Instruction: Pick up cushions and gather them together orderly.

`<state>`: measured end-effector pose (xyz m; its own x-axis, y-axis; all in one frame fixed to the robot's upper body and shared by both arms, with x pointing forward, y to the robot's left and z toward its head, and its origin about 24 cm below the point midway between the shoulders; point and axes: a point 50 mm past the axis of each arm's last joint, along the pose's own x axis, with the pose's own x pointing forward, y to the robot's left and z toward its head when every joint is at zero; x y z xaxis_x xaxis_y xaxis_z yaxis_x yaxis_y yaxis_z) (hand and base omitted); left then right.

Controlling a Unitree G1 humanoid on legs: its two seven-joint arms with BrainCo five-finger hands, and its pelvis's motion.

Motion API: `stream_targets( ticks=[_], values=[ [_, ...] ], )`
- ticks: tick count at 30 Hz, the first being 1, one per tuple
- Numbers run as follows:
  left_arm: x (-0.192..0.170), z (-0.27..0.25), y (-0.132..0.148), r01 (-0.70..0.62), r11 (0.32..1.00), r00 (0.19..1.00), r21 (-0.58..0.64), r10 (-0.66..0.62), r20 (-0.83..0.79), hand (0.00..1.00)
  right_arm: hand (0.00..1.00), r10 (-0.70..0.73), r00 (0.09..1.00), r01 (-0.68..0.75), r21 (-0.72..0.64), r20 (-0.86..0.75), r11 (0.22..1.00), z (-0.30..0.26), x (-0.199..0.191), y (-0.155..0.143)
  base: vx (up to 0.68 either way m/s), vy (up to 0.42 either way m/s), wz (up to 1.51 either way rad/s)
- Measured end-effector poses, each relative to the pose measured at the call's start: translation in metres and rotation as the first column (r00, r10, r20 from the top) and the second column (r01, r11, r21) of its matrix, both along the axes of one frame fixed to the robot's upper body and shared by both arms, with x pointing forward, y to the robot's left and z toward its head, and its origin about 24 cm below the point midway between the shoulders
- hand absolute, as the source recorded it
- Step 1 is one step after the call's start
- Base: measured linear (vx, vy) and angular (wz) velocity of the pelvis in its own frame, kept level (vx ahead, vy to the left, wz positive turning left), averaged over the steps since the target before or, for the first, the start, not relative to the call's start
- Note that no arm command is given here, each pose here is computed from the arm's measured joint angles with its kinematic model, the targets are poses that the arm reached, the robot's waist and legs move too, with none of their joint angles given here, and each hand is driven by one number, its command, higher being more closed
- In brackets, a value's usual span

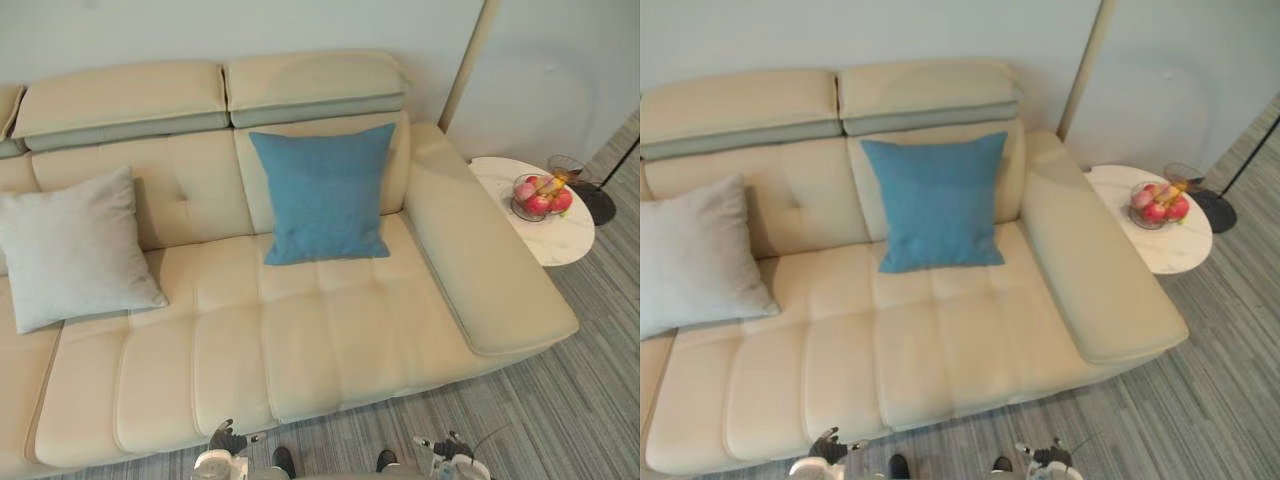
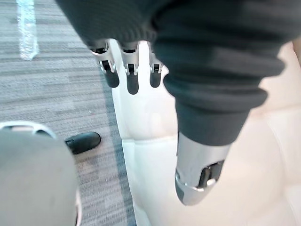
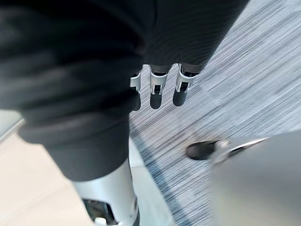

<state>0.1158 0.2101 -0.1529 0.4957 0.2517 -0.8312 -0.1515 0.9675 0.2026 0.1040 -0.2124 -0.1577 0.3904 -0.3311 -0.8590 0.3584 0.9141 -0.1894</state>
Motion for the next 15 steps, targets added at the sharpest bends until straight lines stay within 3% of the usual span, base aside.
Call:
stream_targets(
  ticks=[4, 8, 15],
  values=[
    [0.011, 0.001, -0.018, 0.003, 0.999, 1.000, -0.047, -0.002, 0.030, 0.00, 0.00, 0.032, 0.999, -0.031, -0.038, 0.020, 0.999, 0.005, 0.009, -0.008, -0.13, 0.013, -0.91],
    [0.025, 0.006, -0.016, 0.001, 0.999, 0.997, -0.045, 0.002, 0.074, 0.00, 0.00, 0.040, 0.998, -0.040, -0.014, 0.050, 0.999, 0.006, 0.012, 0.005, -0.12, 0.130, -0.88],
    [0.027, 0.007, -0.015, -0.003, 0.999, 0.997, -0.038, 0.006, 0.076, 0.00, 0.00, 0.100, 0.992, -0.099, -0.016, 0.081, 0.995, 0.010, 0.026, 0.016, -0.03, 0.057, -1.56]
  ],
)
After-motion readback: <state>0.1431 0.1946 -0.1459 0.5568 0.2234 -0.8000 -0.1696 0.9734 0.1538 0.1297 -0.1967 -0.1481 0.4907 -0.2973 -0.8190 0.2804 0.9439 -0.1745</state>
